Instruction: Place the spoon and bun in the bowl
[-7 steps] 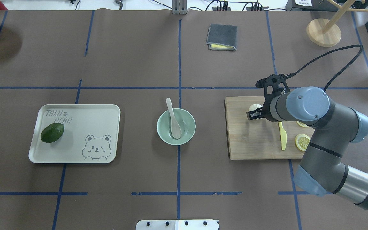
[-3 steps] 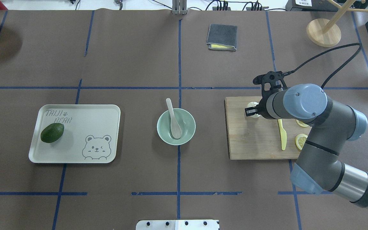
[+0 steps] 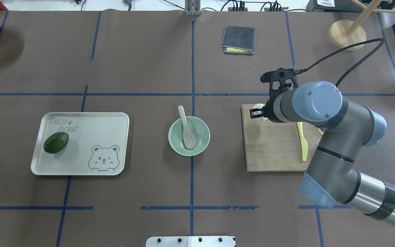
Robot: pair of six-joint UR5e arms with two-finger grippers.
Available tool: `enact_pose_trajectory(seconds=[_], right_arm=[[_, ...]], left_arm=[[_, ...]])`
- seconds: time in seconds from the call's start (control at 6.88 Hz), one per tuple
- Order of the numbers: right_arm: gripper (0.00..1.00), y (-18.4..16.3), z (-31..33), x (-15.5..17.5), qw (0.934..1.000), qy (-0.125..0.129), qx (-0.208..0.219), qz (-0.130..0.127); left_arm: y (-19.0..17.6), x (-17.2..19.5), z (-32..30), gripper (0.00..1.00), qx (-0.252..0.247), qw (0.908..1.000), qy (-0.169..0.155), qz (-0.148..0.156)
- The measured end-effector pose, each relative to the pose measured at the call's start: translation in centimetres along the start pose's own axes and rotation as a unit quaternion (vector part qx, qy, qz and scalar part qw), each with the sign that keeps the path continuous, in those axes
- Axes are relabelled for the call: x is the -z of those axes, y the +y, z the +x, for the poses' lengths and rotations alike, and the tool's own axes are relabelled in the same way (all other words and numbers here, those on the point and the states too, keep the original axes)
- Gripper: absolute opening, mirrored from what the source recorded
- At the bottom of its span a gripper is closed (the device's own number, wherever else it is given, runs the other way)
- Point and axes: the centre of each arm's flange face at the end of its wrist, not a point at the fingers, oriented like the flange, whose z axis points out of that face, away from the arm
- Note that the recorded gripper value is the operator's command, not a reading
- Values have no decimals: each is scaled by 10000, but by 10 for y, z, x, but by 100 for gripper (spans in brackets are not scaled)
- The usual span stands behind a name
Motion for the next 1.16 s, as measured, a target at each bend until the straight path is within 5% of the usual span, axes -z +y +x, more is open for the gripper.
enact_pose_trajectory(seconds=[0.29, 0.58, 0.73, 1.16], right_arm=[[0, 11, -96, 19, 9998, -75, -188, 24], [3, 33, -164, 2, 9995, -20, -320, 62], [99, 45, -179, -6, 9995, 31, -303, 33], [100, 59, -185, -17, 9997, 131, -203, 71]], left_arm=[[-4, 4, 3, 100, -26, 10000, -34, 29], [-6, 7, 6, 100, -46, 10000, -25, 56], [-6, 7, 6, 100, -53, 10000, -20, 65], [-6, 7, 6, 100, -59, 10000, -15, 72]])
